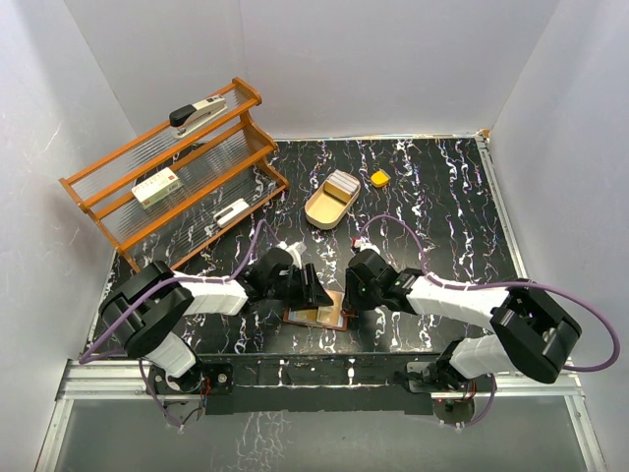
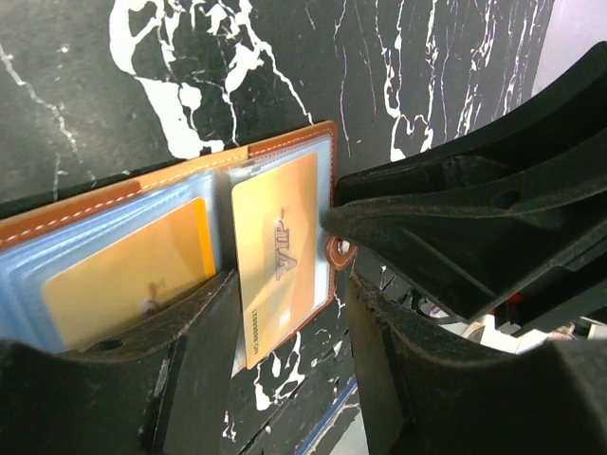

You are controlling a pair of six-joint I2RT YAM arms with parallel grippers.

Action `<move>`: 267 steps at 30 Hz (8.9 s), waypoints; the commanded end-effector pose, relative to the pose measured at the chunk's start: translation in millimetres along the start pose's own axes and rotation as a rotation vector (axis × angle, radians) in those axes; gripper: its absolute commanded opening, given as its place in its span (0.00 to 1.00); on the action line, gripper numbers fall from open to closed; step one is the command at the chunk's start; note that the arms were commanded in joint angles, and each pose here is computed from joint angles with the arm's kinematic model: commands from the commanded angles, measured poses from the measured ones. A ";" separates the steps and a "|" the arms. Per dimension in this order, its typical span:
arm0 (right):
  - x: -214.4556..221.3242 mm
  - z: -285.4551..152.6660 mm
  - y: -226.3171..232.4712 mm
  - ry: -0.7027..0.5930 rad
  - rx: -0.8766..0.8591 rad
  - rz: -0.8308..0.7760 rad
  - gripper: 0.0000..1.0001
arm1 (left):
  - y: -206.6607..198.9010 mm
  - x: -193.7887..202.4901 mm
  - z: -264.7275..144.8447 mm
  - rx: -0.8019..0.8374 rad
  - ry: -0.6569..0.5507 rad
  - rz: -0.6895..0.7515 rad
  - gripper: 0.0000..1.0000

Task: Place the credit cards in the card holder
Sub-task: Insert the credit card into the card holder, then turn over the card slot in the card holder, then pick up the credit card from the storage box.

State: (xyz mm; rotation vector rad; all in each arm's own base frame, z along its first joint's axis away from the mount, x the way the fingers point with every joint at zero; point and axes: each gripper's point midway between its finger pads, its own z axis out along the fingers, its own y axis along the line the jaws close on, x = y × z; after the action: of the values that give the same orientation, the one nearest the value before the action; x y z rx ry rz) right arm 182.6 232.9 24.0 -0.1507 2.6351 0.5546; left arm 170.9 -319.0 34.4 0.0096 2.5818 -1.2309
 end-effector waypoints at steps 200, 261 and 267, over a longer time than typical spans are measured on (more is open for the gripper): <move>-191.2 -78.3 48.5 -0.531 0.158 -0.315 0.43 | 54.3 -42.8 -93.9 -0.322 -0.183 -0.031 0.50; -377.4 48.6 -41.7 -0.446 0.592 -0.726 0.33 | 49.0 -13.9 -82.9 -0.101 -0.098 -0.014 0.56; -378.5 44.5 -41.2 -0.455 0.592 -0.720 0.21 | 48.3 -14.0 -82.9 -0.096 -0.101 -0.017 0.56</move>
State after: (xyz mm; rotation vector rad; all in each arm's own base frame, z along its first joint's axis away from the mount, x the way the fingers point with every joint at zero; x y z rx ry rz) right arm 529.0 221.3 88.4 -0.7530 2.0989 -0.3743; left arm 170.7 -224.3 47.1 -0.0886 2.5740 -1.0638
